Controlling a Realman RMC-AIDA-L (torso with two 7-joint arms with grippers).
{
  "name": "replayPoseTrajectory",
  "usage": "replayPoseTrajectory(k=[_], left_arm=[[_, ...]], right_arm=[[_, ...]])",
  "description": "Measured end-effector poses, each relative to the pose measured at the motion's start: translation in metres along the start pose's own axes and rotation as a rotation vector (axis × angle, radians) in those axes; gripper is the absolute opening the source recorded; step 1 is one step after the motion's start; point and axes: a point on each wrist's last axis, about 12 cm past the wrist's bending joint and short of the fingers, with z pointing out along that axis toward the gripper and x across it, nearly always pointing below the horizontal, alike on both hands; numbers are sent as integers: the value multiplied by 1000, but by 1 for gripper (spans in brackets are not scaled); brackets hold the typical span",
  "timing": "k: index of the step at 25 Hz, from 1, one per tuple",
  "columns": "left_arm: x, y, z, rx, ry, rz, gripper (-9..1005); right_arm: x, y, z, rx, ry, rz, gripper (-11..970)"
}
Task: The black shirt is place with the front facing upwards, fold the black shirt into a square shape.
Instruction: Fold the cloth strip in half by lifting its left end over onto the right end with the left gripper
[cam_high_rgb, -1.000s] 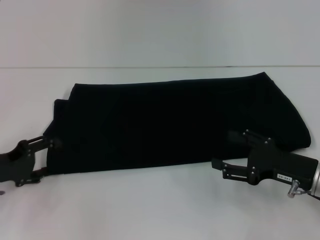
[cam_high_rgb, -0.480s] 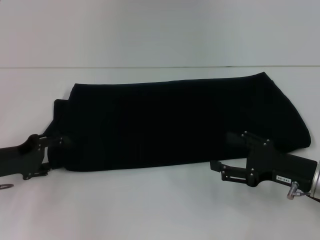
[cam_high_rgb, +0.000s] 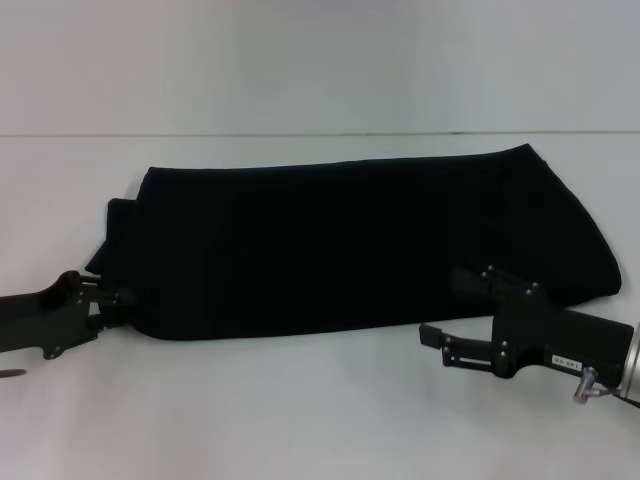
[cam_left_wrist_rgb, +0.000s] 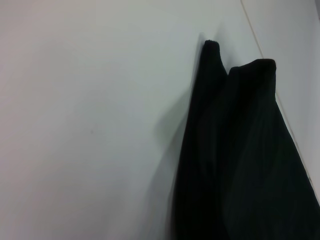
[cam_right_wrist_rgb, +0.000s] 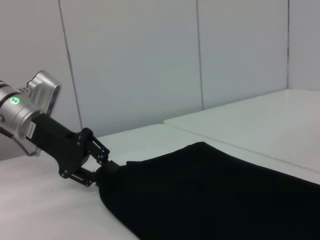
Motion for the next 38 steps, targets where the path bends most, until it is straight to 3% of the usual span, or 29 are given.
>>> replayPoseTrajectory(k=[11,17,25,33,38], left_arm=[[-2,-2,0,10,-8,17,136],[-3,-3,0,13,-12,34,18],[-23,2,-23,-25,-73,65,25],[-55,7,-69,-66,-180,88,33],[-59,3,-74,-58,-183,104,37]], right_arm=[[5,3,2,-62,80,-47,949],[6,1,3,-60,110,-62,949],[5,-2,1,-27,91,-50,948],[7,-6,-8,6,87,-19,949],[9,-6,-12,23,87,-3,948]])
